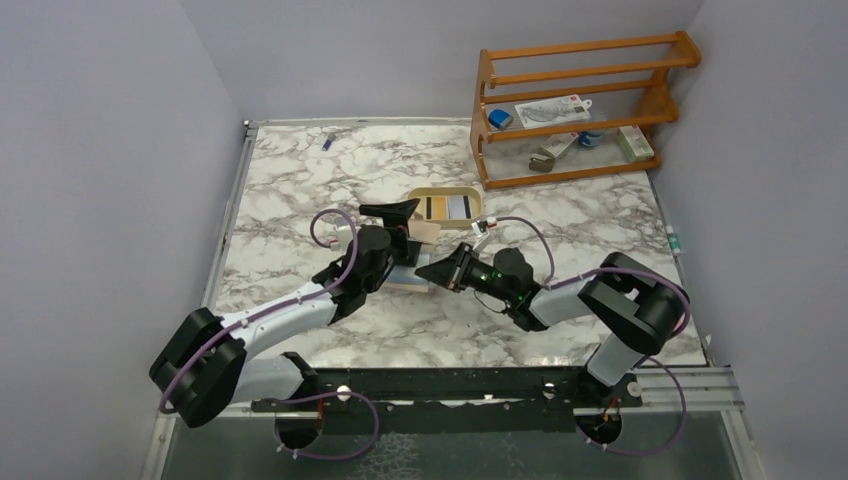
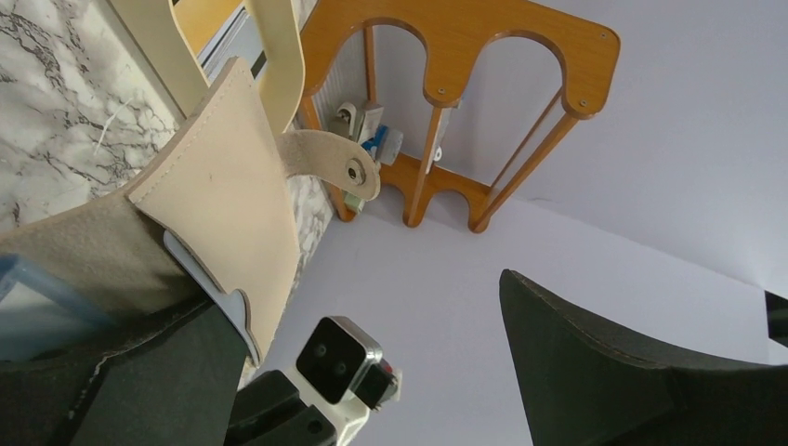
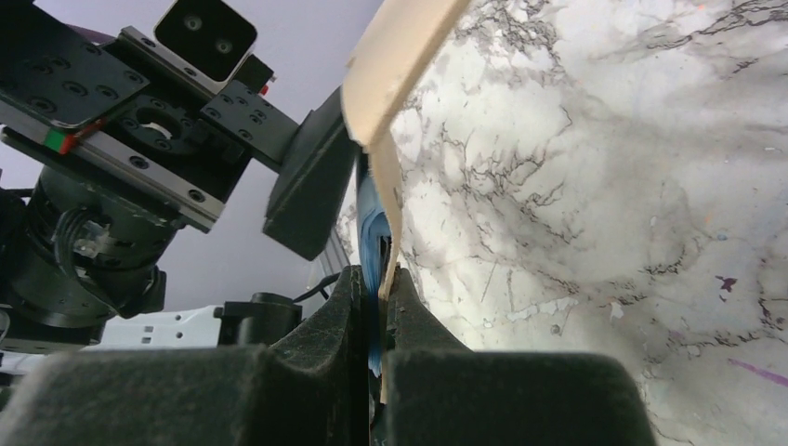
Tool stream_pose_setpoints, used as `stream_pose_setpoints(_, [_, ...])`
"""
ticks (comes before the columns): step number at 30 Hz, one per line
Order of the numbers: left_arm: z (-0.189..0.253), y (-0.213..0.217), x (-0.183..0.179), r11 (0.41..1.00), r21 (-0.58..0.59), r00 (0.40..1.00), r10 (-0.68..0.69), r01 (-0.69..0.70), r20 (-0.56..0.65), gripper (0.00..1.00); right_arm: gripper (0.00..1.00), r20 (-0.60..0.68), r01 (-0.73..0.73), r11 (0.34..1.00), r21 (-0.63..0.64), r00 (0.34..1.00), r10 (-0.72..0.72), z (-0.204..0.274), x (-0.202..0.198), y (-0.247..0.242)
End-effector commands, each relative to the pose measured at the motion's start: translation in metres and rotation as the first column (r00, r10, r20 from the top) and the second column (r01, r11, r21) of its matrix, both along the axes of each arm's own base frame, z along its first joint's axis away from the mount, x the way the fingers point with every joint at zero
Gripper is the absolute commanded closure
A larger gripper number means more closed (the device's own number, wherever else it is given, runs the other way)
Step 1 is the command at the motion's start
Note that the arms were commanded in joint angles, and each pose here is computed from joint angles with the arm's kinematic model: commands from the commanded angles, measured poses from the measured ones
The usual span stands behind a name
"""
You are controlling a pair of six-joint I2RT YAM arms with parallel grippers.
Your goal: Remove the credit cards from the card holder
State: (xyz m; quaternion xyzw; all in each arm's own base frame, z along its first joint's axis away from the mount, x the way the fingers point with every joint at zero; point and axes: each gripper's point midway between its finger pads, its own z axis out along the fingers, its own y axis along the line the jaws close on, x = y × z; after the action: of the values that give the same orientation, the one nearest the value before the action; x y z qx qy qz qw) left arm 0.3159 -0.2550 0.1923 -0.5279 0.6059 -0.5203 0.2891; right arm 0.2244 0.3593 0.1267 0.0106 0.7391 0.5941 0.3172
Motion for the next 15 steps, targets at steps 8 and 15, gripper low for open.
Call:
stream_pose_setpoints(8, [0.028,0.026,-0.014,0.999,0.021,0.999,0.047,-0.047,0.015,0.01,0.99,-0.016,-0.029,0.998,0.058,0.999,0.03,-0.003,-0.006,0.007])
stream_pose_setpoints(15, [0.03,0.027,-0.018,0.999,0.014,0.999,0.035,-0.035,0.012,0.01,0.99,-0.052,-0.01,0.996,0.088,0.999,0.015,-0.008,-0.004,0.004])
